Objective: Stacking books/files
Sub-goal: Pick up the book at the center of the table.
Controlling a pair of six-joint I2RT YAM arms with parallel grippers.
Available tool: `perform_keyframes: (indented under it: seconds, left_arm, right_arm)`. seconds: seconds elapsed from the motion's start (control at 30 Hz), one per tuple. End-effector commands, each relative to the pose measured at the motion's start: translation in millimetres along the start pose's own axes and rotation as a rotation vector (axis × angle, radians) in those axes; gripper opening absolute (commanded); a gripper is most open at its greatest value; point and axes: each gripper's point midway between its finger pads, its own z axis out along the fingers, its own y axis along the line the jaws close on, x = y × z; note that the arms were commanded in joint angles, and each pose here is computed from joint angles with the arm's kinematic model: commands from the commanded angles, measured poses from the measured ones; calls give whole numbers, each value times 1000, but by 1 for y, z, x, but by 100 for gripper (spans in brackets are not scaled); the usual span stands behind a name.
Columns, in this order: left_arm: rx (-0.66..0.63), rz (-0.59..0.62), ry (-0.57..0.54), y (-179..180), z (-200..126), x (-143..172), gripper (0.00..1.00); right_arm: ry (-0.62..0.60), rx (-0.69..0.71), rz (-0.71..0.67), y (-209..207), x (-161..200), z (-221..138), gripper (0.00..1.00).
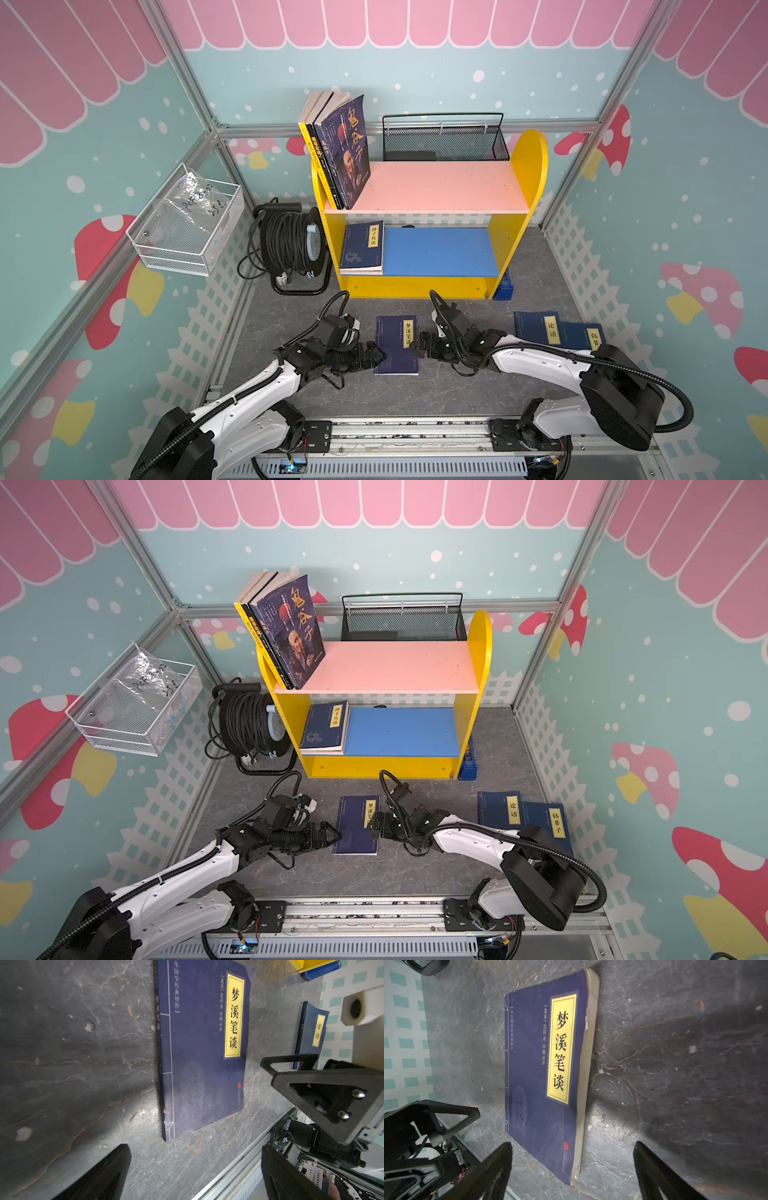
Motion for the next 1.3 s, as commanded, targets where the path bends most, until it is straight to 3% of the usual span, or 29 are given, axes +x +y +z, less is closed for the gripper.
perform_keyframes:
  seconds: [0.0, 0.43, 0.67, 0.8, 1.0, 1.13, 1.27]
  left_arm:
    - [47, 6, -29, -11, 8, -9, 98]
    - [6, -8, 19, 2, 44, 2, 98]
    - [87, -11, 40, -22, 55, 1, 96]
    - [180, -7, 1, -53, 42, -13, 94]
    - [306, 26, -151, -96, -5, -38, 94]
    - [353, 0, -215, -99, -22, -44, 94]
    - [343, -61, -224, -78, -19, -41, 94]
  right_arm:
    - [18, -40, 38, 3, 8, 11, 89]
    - [98, -62, 26, 7, 22, 32, 88]
    - [144, -129, 14, 18, 30, 45, 85]
    - [145, -148, 21, 21, 31, 48, 84]
    - [145, -158, 22, 17, 35, 46, 83]
    - [145, -174, 48, 17, 37, 44, 83]
    - [141, -207, 58, 20, 38, 43, 83]
